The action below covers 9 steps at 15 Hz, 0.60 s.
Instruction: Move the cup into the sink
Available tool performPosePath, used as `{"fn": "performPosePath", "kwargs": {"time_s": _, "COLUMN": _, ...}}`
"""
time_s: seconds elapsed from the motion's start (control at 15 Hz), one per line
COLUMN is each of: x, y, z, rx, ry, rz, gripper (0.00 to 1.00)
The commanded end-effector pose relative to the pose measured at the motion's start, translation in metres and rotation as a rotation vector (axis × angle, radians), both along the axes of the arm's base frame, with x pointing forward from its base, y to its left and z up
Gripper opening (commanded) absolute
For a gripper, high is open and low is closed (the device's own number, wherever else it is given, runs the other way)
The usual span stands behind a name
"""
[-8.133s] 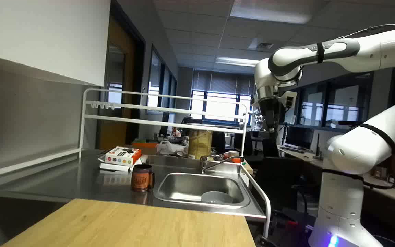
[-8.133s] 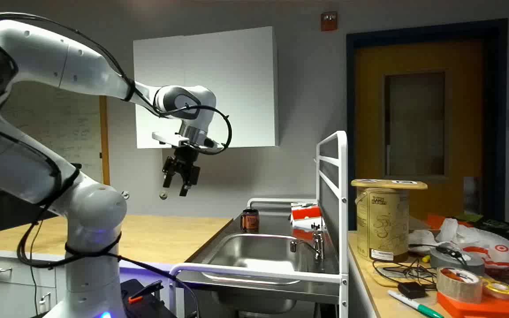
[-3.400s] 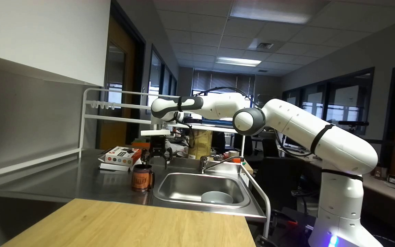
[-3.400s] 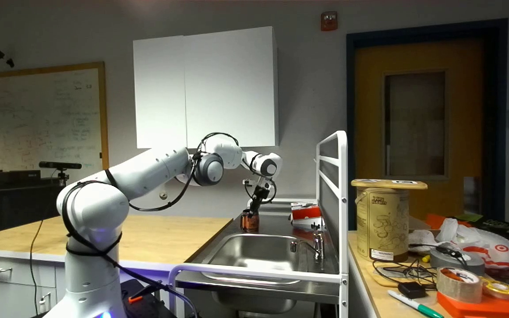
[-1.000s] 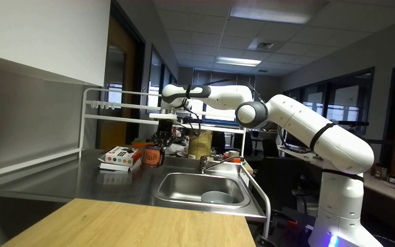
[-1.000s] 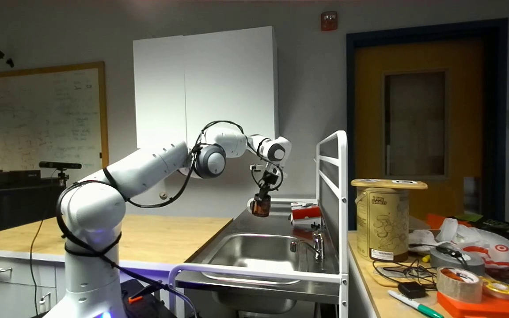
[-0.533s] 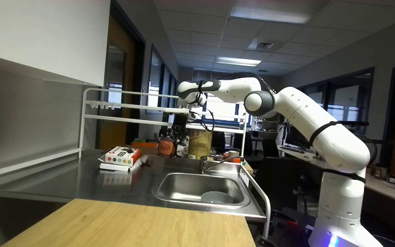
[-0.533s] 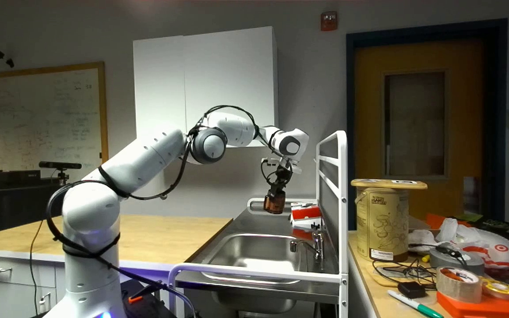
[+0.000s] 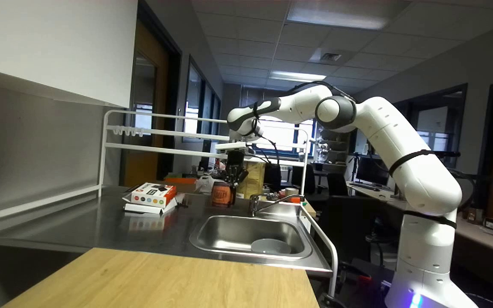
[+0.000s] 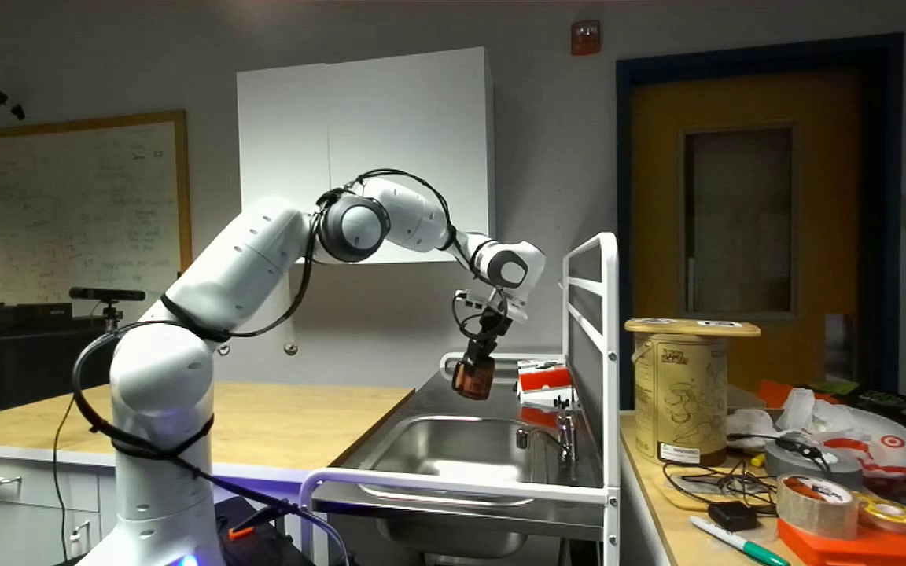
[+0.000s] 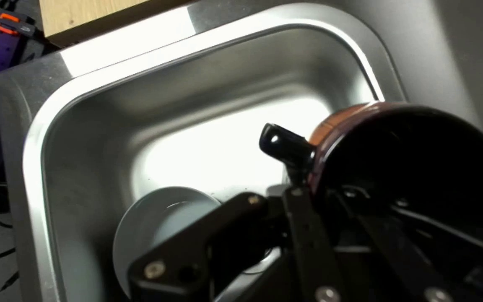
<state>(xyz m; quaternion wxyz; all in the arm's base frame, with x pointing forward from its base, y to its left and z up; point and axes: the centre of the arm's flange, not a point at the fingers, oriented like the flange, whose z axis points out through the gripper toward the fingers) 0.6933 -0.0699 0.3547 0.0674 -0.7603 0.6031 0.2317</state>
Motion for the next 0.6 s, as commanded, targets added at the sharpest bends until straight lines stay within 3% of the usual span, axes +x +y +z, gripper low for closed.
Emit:
{"fn": "performPosePath", "kwargs": {"time_s": 0.0, "x": -0.081, "y": 0.009, "z": -0.01, "rx": -0.079, "ry": -0.004, "rz": 0.007, "gripper": 0.06}}
{"fn": "performPosePath", "kwargs": {"time_s": 0.53, "x": -0.133, "y": 0.0, "z": -0.109, "rx": -0.17, "ry": -0.097, "rz": 0.008, "gripper": 0.06}}
